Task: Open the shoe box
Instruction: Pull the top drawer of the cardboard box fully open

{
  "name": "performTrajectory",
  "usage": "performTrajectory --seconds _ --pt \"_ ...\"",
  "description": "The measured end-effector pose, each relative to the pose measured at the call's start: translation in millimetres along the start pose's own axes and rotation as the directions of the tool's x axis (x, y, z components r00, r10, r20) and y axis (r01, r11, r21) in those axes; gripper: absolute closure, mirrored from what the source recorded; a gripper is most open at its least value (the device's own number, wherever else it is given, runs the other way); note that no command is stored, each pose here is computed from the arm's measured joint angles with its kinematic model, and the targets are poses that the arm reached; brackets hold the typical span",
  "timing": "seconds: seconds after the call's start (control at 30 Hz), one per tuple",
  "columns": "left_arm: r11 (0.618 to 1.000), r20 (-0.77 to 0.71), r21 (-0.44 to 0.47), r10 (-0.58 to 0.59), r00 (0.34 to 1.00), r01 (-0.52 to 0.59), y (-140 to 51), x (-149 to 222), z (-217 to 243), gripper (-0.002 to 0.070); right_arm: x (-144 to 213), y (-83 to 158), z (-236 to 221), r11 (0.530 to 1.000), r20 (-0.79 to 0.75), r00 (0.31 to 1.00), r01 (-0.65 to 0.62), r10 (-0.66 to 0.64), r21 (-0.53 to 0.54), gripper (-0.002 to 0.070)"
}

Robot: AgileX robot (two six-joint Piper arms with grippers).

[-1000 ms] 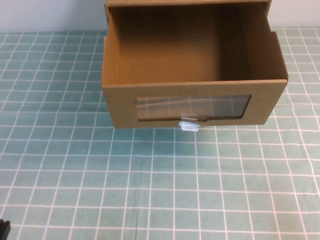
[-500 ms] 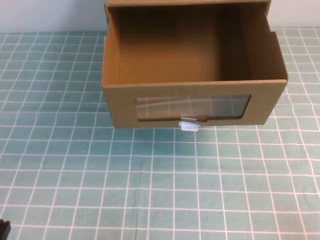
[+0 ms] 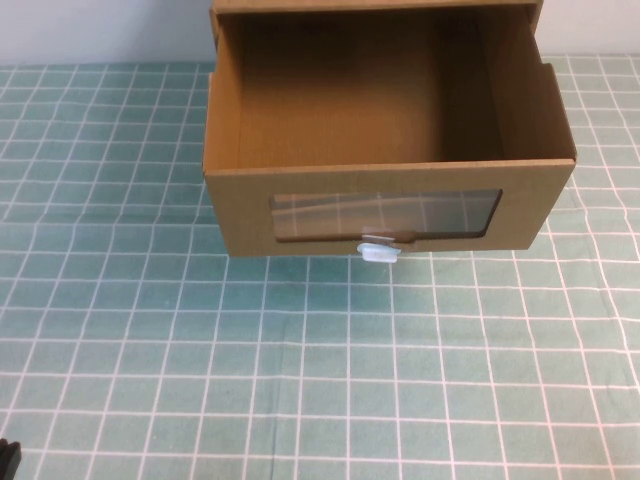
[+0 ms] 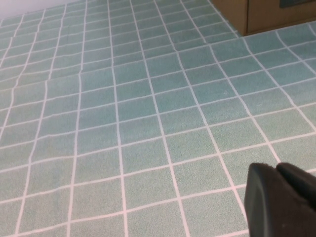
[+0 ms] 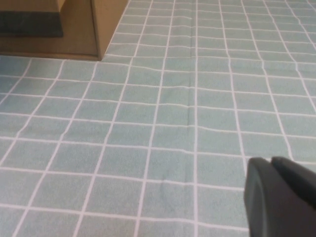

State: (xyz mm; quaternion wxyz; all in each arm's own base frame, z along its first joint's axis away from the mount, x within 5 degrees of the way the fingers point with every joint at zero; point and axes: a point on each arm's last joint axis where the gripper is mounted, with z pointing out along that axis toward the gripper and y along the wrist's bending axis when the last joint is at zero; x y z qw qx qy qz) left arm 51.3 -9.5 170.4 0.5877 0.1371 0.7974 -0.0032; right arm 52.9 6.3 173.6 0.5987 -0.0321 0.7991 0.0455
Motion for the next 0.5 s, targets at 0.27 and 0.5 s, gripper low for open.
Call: performTrajectory --seconds 0.27,0.5 --pt "1.000 0.000 0.000 0.000 1.000 0.000 0.0 0.0 0.0 0.0680 0.2 0.1 0.0 1.000 -0.002 1.000 -0.005 0.005 -0.001 0.0689" --pt "1.000 0.000 0.000 0.000 1.000 0.000 0.0 0.0 0.0 0.0680 0.2 0.1 0.0 1.000 -0.002 1.000 -0.005 0.005 -0.001 0.0690"
